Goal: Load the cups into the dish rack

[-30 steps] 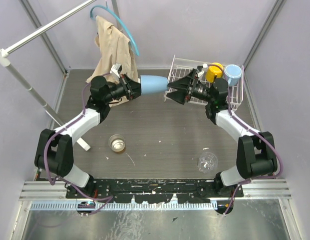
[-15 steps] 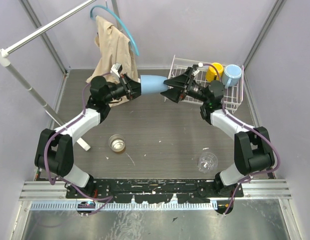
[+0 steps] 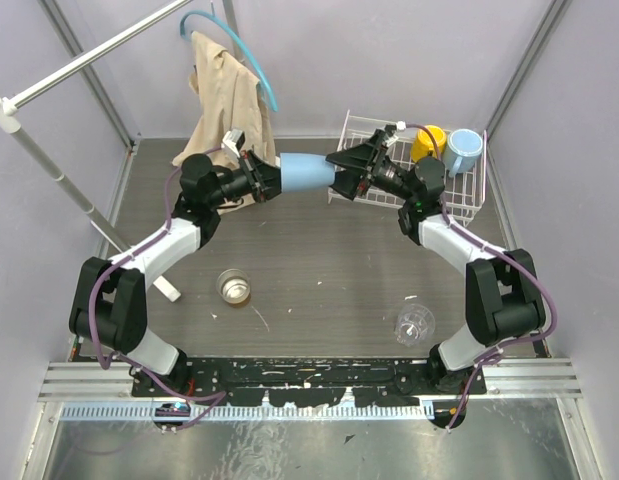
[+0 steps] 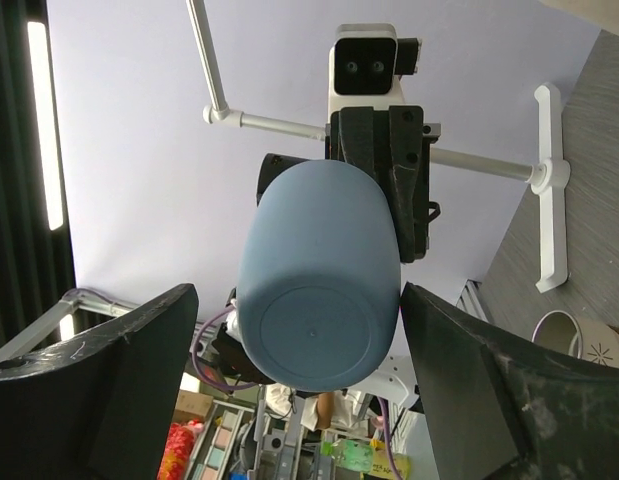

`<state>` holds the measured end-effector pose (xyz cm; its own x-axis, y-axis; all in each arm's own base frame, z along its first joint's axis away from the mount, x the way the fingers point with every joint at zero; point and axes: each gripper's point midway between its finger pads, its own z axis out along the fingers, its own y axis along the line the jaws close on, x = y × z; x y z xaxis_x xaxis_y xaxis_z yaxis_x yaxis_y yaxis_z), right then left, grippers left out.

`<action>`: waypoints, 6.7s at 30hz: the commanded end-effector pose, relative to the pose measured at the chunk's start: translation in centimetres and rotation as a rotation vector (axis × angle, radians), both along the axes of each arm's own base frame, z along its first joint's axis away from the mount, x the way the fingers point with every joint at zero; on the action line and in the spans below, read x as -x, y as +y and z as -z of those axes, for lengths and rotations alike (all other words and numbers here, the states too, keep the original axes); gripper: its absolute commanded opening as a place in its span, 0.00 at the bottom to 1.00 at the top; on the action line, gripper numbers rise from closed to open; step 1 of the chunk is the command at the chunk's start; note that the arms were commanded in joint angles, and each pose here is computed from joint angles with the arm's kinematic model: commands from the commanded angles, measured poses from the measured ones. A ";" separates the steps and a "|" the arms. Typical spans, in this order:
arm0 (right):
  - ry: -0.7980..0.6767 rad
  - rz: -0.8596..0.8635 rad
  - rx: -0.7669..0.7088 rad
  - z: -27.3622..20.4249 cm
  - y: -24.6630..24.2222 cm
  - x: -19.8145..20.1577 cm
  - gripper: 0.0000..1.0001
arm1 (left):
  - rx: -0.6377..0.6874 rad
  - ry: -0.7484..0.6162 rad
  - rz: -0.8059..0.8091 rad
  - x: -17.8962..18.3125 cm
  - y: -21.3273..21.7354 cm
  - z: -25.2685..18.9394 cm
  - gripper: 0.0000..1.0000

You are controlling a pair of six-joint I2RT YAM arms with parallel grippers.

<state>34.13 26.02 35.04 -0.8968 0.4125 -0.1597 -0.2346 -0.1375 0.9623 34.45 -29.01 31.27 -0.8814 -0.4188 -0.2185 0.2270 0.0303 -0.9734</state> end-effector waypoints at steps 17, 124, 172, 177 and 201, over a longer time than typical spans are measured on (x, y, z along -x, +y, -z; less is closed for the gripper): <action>-0.068 -0.055 -0.009 -1.5 1.2 1.1 0.54 | 0.005 -0.020 0.011 0.2 0.0 0.0 0.00; 0.316 0.778 1.511 15.2 -38.9 -12.6 0.15 | -0.701 0.037 -0.115 -1.3 8.3 10.1 0.78; 0.324 0.753 1.599 18.5 -38.2 -13.5 0.79 | -0.736 0.066 -0.113 -1.5 8.6 11.0 0.82; 0.299 0.764 1.592 17.4 -37.9 -13.5 0.87 | -0.736 0.057 -0.109 -1.2 8.6 10.8 0.82; 0.240 0.959 1.591 8.0 -37.7 -9.1 0.93 | -0.963 -0.164 0.181 10.1 0.5 10.0 0.85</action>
<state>44.52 -11.73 22.65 -0.6249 0.3382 -0.7037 0.4370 0.8984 0.0438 26.68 -26.95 19.89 -0.8828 0.0469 -0.4674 0.3452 0.7395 -0.5779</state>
